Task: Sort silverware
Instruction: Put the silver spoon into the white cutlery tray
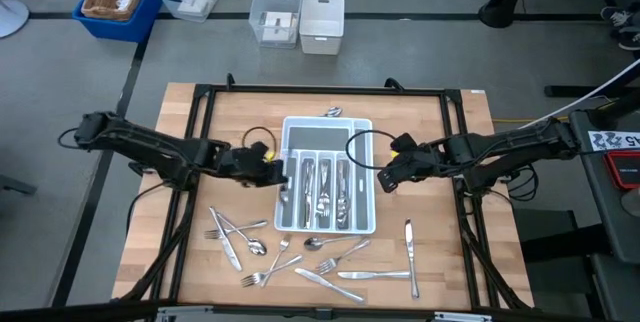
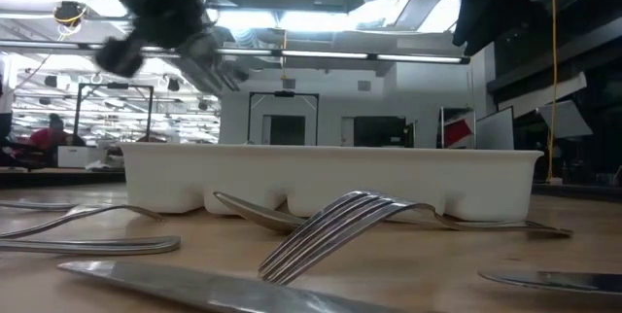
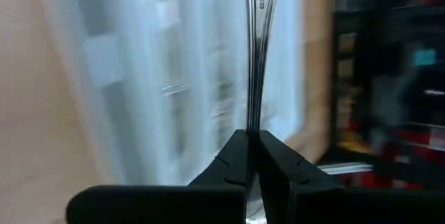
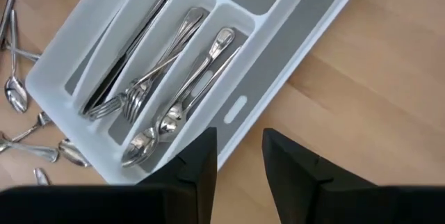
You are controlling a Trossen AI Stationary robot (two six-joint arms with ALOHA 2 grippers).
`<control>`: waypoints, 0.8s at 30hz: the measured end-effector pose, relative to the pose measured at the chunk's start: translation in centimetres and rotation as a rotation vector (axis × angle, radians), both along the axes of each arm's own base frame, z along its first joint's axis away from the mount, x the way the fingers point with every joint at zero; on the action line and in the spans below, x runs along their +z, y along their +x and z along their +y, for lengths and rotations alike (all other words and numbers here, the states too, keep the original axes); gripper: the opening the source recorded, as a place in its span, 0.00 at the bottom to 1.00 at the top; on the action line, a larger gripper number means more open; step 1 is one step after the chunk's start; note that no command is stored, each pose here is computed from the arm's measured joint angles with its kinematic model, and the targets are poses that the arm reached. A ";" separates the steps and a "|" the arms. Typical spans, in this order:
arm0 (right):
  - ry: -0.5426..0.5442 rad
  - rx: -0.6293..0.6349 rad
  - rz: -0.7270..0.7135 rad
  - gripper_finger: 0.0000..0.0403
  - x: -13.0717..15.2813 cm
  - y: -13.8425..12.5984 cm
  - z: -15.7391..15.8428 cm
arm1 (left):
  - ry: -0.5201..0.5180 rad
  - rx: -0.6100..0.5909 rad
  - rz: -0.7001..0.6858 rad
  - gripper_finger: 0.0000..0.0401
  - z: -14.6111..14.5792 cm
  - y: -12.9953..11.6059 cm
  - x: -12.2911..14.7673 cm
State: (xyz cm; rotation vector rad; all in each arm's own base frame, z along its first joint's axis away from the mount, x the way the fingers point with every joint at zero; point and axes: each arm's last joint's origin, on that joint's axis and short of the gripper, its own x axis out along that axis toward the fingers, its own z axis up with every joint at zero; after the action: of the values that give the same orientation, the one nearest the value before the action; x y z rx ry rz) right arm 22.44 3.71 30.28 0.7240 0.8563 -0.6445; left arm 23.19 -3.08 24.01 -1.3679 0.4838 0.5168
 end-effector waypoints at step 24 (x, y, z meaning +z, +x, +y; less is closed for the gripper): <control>-0.084 0.085 0.025 0.30 0.0 0.0 -0.1 | 0.051 0.034 -0.243 0.04 -0.5 15.3 -8.2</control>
State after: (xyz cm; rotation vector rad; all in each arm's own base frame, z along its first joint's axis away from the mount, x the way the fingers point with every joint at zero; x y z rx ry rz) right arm 22.47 3.62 30.27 0.6013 0.8735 -0.6108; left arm 38.45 -3.54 15.83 -1.3708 0.2475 0.3816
